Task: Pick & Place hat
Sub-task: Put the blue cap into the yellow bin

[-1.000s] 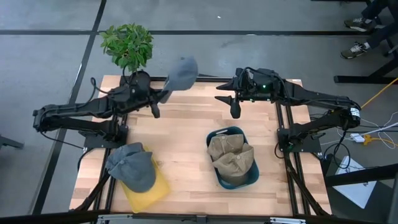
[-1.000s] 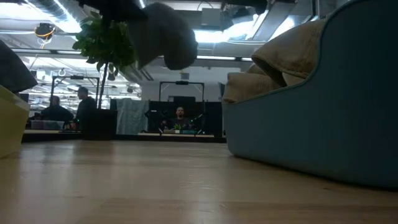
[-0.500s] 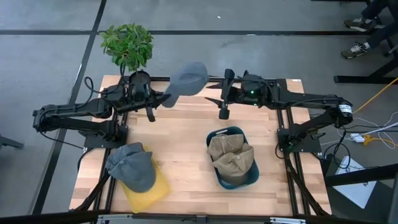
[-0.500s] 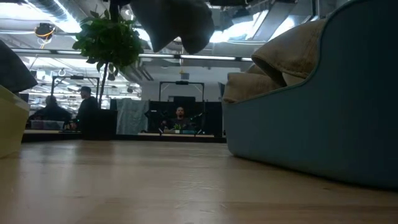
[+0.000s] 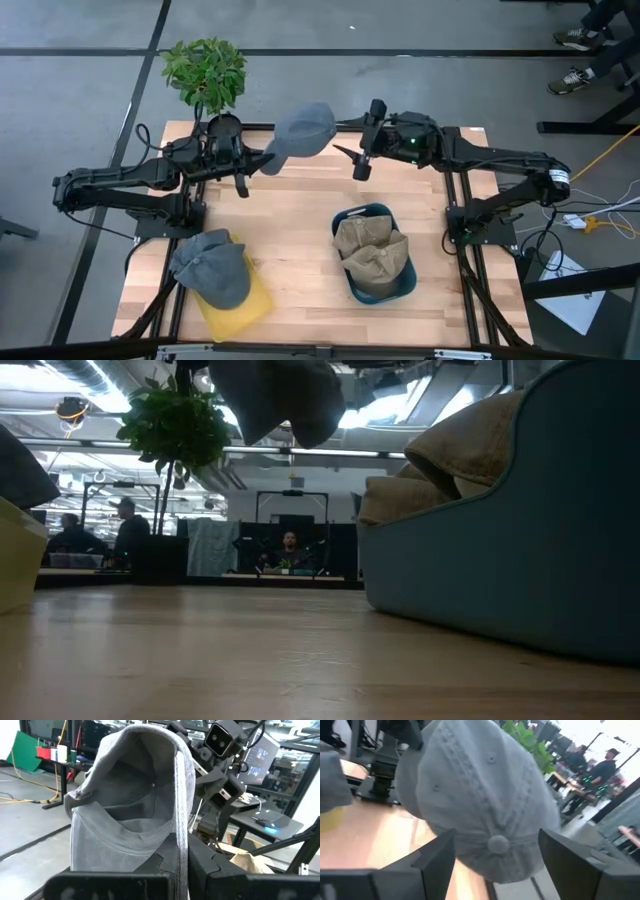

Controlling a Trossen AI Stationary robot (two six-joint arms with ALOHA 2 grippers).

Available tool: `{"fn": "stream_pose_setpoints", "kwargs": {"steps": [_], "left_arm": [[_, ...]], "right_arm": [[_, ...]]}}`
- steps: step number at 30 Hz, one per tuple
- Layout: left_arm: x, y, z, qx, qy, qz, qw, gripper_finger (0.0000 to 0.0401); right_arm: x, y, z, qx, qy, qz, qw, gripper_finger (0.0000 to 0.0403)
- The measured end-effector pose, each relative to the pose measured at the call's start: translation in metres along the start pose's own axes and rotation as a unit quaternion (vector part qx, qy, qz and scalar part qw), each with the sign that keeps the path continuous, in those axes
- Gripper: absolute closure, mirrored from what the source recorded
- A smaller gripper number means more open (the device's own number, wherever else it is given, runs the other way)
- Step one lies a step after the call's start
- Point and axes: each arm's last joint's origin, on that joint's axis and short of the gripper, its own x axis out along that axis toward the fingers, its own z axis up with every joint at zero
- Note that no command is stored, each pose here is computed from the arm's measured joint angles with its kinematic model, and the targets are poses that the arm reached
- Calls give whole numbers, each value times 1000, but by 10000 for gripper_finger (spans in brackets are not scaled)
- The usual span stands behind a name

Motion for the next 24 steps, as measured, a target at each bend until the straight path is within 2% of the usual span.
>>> {"fn": "stream_pose_setpoints", "kwargs": {"steps": [7,13,19,24], "left_arm": [[0,-1,0,0,2,-11,1000,390],[0,-2,0,0,3,-31,1000,390],[0,-4,0,0,11,-71,997,389],[0,-6,0,1,14,-97,995,391]], "right_arm": [[2,0,-1,-33,4,-8,999,125],[2,-1,0,-30,-6,-3,1000,126],[3,-7,-3,-27,-33,53,998,126],[6,-14,-10,1,-51,116,992,126]]}}
